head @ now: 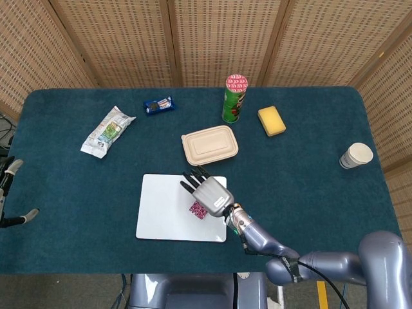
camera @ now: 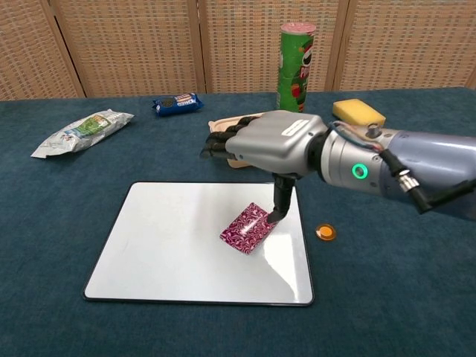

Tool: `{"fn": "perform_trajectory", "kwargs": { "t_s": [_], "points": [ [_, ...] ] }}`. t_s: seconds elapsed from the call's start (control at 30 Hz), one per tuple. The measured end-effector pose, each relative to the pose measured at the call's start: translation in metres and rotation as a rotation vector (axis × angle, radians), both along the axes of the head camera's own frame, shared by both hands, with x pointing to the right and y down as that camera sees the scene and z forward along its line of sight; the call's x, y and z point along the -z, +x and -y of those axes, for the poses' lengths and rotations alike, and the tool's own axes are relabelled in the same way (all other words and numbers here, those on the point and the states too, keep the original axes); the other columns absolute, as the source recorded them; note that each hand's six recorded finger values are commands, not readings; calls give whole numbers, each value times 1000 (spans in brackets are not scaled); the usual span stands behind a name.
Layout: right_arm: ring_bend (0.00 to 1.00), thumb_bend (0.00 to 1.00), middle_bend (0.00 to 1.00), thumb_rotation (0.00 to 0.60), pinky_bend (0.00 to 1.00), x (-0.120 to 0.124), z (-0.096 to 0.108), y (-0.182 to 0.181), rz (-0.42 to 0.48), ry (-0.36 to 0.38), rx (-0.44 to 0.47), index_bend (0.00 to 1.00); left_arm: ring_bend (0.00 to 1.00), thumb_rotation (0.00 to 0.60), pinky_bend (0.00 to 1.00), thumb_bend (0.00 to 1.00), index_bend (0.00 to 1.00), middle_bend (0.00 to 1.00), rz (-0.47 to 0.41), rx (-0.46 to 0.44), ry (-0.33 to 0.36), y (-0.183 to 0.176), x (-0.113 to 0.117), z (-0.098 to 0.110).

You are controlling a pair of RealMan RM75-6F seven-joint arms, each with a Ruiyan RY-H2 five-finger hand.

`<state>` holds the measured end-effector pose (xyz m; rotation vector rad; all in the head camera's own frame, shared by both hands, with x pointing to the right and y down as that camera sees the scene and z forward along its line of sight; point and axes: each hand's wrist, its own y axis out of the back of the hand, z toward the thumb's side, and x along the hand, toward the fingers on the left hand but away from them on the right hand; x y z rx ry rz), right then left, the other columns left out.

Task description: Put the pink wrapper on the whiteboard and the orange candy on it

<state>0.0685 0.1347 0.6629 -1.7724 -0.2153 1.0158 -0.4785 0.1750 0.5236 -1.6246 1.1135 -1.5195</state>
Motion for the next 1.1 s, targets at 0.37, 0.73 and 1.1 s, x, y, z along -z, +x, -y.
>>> {"fn": "perform_trajectory", "kwargs": {
  "t_s": [0.37, 0.73, 1.1],
  "points": [
    [0, 386, 0, 600, 24, -12, 1, 62, 2, -84, -215, 406, 0, 600, 0, 0, 0, 0, 0, -20, 0, 6, 0, -2],
    [0, 388, 0, 600, 24, -38, -22, 84, 32, -168, -367, 407, 0, 600, 0, 0, 0, 0, 5, -23, -7, 6, -1, -2],
    [0, 388, 0, 600, 23, -53, -41, 91, 24, -180, -384, 406, 0, 600, 0, 0, 0, 0, 1, -25, -6, 6, -1, -2]
  ]
}}
